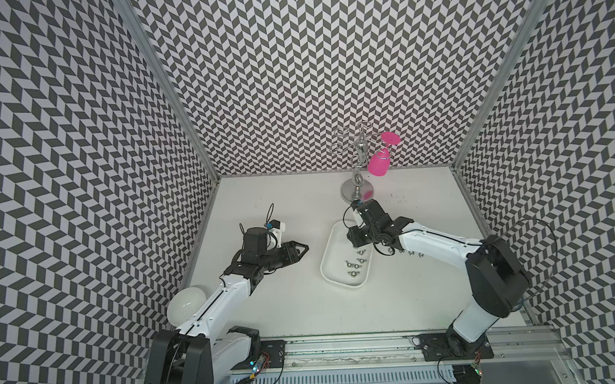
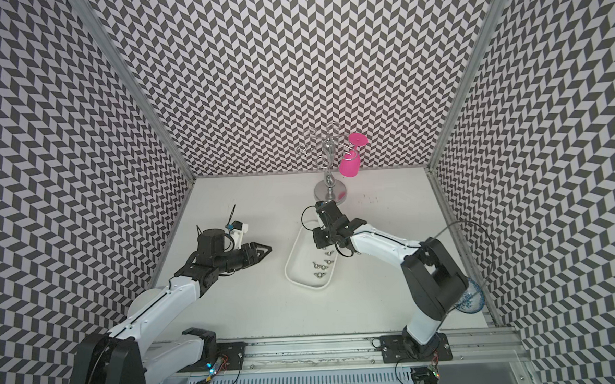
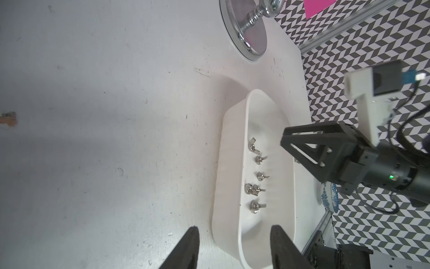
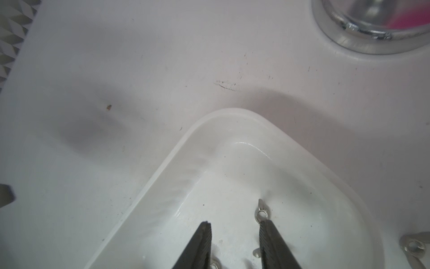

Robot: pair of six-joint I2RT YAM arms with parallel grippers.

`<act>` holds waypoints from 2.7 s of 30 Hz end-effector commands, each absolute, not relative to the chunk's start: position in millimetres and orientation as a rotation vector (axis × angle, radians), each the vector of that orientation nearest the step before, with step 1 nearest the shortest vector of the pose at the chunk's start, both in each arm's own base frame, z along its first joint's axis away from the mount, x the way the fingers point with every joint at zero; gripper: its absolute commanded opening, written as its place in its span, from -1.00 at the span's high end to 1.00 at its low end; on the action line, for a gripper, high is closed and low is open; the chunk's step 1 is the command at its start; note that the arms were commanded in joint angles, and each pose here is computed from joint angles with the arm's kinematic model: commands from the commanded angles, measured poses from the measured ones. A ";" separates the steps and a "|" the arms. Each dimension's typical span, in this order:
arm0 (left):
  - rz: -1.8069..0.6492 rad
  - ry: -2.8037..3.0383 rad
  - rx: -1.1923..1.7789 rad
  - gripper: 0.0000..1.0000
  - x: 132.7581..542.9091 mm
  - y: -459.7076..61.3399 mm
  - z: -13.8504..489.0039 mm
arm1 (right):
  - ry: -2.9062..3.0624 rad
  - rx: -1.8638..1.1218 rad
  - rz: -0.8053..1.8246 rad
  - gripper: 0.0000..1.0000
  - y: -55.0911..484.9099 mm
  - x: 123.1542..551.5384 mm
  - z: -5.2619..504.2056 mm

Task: Take out the wing nut from the storage box
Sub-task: Pick up the wing nut from the storage box, then place the wing nut at the center of the board.

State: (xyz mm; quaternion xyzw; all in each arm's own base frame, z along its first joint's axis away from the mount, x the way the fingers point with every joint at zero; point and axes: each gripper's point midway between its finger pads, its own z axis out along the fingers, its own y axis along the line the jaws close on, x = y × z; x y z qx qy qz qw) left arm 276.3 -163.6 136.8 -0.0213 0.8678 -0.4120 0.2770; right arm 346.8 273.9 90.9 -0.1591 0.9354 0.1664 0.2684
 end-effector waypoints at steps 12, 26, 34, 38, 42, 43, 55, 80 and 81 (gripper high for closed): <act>-1.123 2.316 -0.030 -0.05 272.0 -165.4 142.3 | 2.586 -0.432 0.350 0.26 274.8 359.1 52.0; -1.146 2.313 -0.028 -0.03 270.8 -167.4 141.4 | 2.624 -0.398 0.320 0.60 270.9 358.3 25.7; -1.151 2.326 -0.035 -0.03 271.4 -168.0 137.3 | 2.572 -0.374 0.381 1.00 277.1 361.9 48.6; -1.156 2.317 -0.029 -0.01 274.2 -169.5 141.3 | 2.517 -0.365 0.413 1.00 281.2 367.0 79.6; -1.183 2.291 -0.003 -0.01 278.1 -177.4 155.4 | 2.471 -0.327 0.392 1.00 274.3 369.5 105.6; -1.187 2.282 0.011 -0.01 278.7 -180.9 160.3 | 2.461 -0.309 0.379 1.00 270.5 369.8 110.7; -1.256 2.248 0.337 -0.01 265.4 -284.1 202.2 | 2.379 0.239 0.073 1.00 103.7 366.2 126.7; -1.344 2.304 0.506 0.00 219.5 -355.2 180.8 | 2.401 0.824 0.020 1.00 -18.4 310.6 41.3; -1.344 2.310 0.509 0.00 219.1 -355.7 179.8 | 2.419 0.827 0.019 1.00 -18.0 311.4 37.6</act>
